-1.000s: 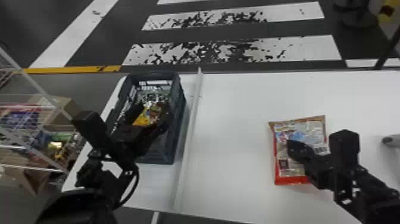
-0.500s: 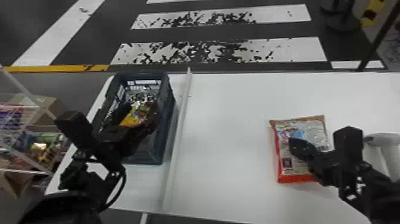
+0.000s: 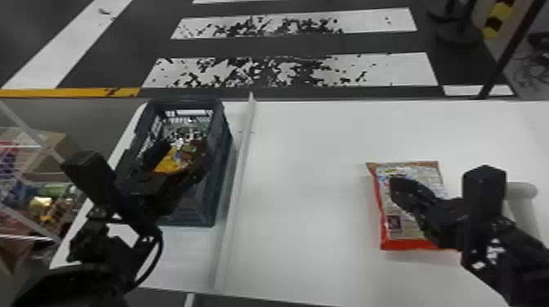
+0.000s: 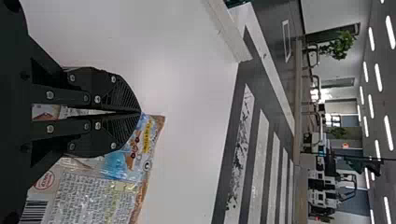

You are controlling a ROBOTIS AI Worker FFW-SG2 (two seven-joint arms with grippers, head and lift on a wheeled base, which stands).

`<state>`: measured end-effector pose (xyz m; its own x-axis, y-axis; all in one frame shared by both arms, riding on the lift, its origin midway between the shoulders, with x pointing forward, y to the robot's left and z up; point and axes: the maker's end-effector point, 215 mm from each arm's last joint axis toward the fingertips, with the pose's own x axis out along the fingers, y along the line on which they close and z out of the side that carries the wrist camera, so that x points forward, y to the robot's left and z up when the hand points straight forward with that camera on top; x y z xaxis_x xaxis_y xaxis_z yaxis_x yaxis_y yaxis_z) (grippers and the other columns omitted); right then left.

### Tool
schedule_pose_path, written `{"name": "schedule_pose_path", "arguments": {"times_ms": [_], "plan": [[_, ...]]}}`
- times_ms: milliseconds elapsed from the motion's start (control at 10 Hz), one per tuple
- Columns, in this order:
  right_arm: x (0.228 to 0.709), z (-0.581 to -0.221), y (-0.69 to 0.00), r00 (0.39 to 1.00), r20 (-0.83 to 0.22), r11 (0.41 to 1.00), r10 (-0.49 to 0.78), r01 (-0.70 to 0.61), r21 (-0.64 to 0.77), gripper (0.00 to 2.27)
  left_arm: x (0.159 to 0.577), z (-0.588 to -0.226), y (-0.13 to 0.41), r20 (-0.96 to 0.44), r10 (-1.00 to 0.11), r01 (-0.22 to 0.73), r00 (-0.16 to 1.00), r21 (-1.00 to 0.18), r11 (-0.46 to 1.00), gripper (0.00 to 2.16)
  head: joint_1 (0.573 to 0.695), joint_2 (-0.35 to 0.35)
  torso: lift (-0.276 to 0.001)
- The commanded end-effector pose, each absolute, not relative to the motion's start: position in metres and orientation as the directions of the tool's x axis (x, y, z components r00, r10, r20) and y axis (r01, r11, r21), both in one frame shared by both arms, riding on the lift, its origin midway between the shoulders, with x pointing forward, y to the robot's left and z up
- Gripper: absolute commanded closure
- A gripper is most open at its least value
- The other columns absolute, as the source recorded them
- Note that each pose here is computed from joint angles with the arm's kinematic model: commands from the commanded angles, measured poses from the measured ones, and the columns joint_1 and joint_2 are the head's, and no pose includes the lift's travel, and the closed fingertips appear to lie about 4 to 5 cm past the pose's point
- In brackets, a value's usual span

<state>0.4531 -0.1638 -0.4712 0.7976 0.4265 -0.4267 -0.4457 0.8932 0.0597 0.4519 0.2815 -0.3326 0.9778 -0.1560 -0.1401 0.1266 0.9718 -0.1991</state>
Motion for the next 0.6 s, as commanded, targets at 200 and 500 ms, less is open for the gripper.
{"name": "schedule_pose_path", "arguments": {"times_ms": [200,500], "plan": [[0.455,-0.399,-0.185,0.871,-0.355,0.936,0.339,-0.349,0.038,0.04,0.452,-0.331,0.282,-0.137,-0.156,0.127,0.978,-0.201,0.971,0.08,0.695,0.146,-0.095],[0.441,-0.406,-0.254,0.888,-0.432,0.984,0.158,-0.177,-0.002,0.07,0.453,-0.329,0.28,-0.132,-0.159,0.131,0.978,-0.201,0.971,0.08,0.695,0.074,-0.095]]}}
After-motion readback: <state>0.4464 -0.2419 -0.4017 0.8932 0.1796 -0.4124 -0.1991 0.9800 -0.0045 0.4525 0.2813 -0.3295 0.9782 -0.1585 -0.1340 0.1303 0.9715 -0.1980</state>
